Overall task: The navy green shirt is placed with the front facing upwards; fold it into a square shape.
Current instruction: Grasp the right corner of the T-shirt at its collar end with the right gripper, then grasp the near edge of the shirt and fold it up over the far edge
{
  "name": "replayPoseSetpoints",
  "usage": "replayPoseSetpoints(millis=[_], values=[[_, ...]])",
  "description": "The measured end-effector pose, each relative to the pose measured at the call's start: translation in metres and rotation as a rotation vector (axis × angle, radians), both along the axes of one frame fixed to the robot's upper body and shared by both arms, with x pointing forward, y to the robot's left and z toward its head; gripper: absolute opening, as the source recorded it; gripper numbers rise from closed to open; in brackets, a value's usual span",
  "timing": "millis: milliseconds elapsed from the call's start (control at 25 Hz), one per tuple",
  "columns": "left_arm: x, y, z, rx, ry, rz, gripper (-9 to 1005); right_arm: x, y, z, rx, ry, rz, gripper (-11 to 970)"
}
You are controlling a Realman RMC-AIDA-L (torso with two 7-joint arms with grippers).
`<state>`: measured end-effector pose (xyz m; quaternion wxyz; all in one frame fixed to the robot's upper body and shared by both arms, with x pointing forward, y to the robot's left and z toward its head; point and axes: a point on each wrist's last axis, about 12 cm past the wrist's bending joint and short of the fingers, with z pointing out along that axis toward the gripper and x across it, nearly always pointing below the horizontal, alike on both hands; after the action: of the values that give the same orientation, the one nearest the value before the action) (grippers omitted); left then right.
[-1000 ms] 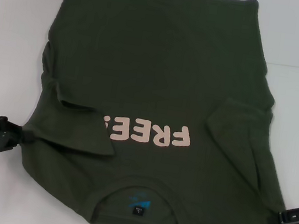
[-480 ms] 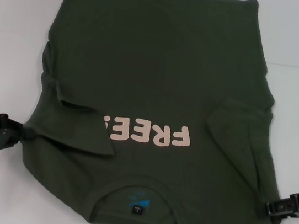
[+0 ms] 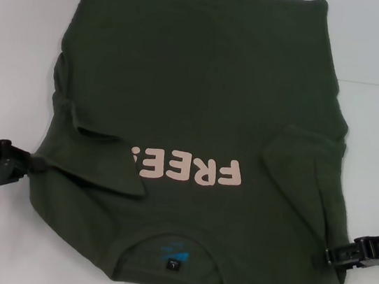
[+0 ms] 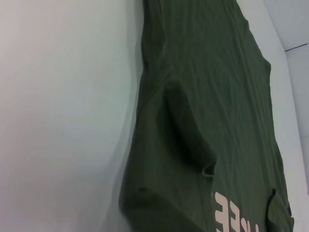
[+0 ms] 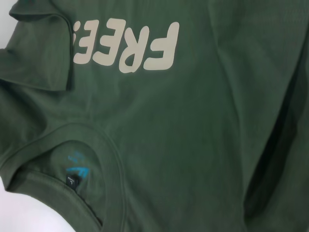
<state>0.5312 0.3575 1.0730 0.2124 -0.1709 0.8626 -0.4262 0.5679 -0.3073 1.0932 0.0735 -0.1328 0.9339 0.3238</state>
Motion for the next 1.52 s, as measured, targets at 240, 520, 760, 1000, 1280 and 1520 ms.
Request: replayPoseSetpoints(millis=[240, 520, 760, 1000, 1280, 1520], values=[[0.001, 0.0, 0.002, -0.012, -0.013, 0.007, 44, 0.001, 0.001, 0.001, -0.007, 0.006, 0.003, 626], [0.002, -0.001, 0.003, -0.014, -0.017, 0.004, 45, 0.003, 0.001, 0.003, -0.013, -0.003, 0.013, 565], [0.003, 0.0, 0.003, -0.017, -0.021, 0.007, 44, 0.003, 0.002, 0.003, -0.02, -0.002, 0.02, 296], [0.003, -0.002, 0.005, -0.024, -0.037, -0.006, 44, 0.002, 0.003, 0.002, -0.031, 0.002, 0.03, 129], [-0.001, -0.003, 0.007, -0.039, -0.072, -0.04, 44, 0.001, -0.005, 0.005, -0.027, 0.001, 0.022, 32], [-0.009, -0.003, 0.011, -0.035, -0.092, -0.134, 44, -0.004, -0.026, 0.011, -0.041, 0.019, 0.01, 4]])
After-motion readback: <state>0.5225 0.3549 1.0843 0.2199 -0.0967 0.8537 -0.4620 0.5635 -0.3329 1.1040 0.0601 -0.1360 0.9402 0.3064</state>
